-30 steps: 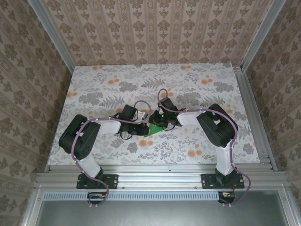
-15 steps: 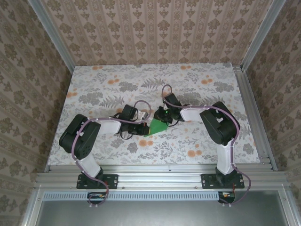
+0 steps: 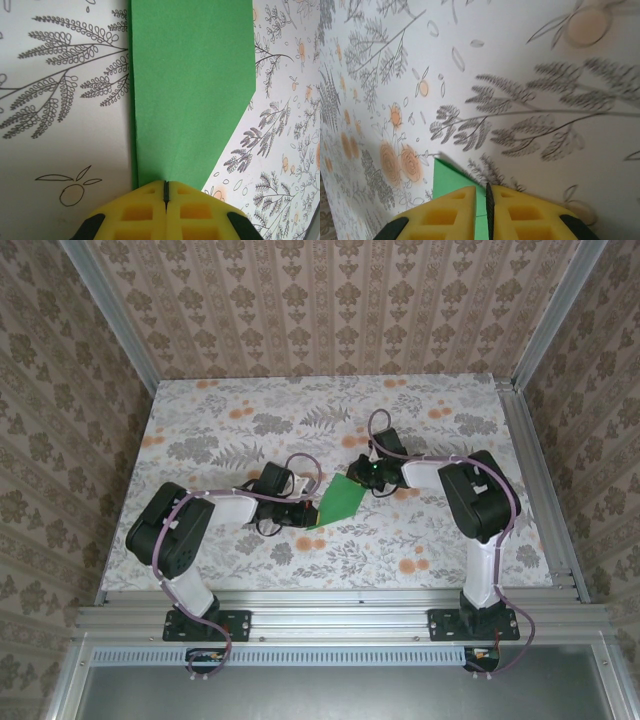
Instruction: Fold a paper plane with a square sheet of paper (pick it up from the middle)
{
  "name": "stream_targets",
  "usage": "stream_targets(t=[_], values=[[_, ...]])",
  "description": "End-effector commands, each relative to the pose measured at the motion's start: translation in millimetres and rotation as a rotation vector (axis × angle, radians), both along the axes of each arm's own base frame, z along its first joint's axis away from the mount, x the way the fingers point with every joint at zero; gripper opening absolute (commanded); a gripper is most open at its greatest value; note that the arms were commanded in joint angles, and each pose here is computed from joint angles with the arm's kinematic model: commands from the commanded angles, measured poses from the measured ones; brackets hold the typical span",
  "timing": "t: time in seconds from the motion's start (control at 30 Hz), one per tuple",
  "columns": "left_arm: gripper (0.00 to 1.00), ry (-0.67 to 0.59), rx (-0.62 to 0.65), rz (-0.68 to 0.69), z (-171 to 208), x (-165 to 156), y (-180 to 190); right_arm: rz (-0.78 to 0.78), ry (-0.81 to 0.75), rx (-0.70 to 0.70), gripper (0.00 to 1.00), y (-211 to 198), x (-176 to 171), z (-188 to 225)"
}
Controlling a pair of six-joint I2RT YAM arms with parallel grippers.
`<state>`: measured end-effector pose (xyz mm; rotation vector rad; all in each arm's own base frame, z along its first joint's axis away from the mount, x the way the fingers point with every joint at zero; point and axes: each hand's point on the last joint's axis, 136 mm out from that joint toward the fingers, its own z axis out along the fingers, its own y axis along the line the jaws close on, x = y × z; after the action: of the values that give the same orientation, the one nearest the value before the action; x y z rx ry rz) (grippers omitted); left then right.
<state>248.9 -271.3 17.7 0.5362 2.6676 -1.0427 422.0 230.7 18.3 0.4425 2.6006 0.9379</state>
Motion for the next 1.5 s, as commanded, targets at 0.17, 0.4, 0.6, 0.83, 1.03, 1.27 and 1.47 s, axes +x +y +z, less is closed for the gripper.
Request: stream_targets(t=[0.17,0.4,0.6,0.83,1.03,1.27,1.47], values=[[0.04,0.195,0.216,0.001,-49.1,-44.5,41.8,-0.05,-0.036,-0.107,0.19,-44.2,5.3,2.5],[0.04,0.192,0.212,-0.003,-47.8,-43.1,40.5,-0.018,-0.125,-0.02,0.19,-20.7,-11.4,55.2],[0.04,0.187,0.2,-0.006,-46.5,-41.1,37.6,0.061,-0.109,0.123,0.19,46.8,-40.1,61.3],[0.04,0.178,0.181,-0.006,-41.7,-40.7,34.4,0.098,-0.031,0.184,0.18,96.6,-51.7,26.0],[0.04,0.174,0.171,-0.002,-40.2,-42.7,34.6,0.086,0.011,0.084,0.18,86.1,-53.2,-8.4],[0.04,0.17,0.171,-0.006,-34.1,-49.2,35.0,0.053,0.071,-0.088,0.17,54.4,-57.7,-34.2],[0.04,0.167,0.209,-0.014,-31.8,-63.3,40.0,0.042,0.105,-0.108,0.16,45.6,-62.4,-51.8]])
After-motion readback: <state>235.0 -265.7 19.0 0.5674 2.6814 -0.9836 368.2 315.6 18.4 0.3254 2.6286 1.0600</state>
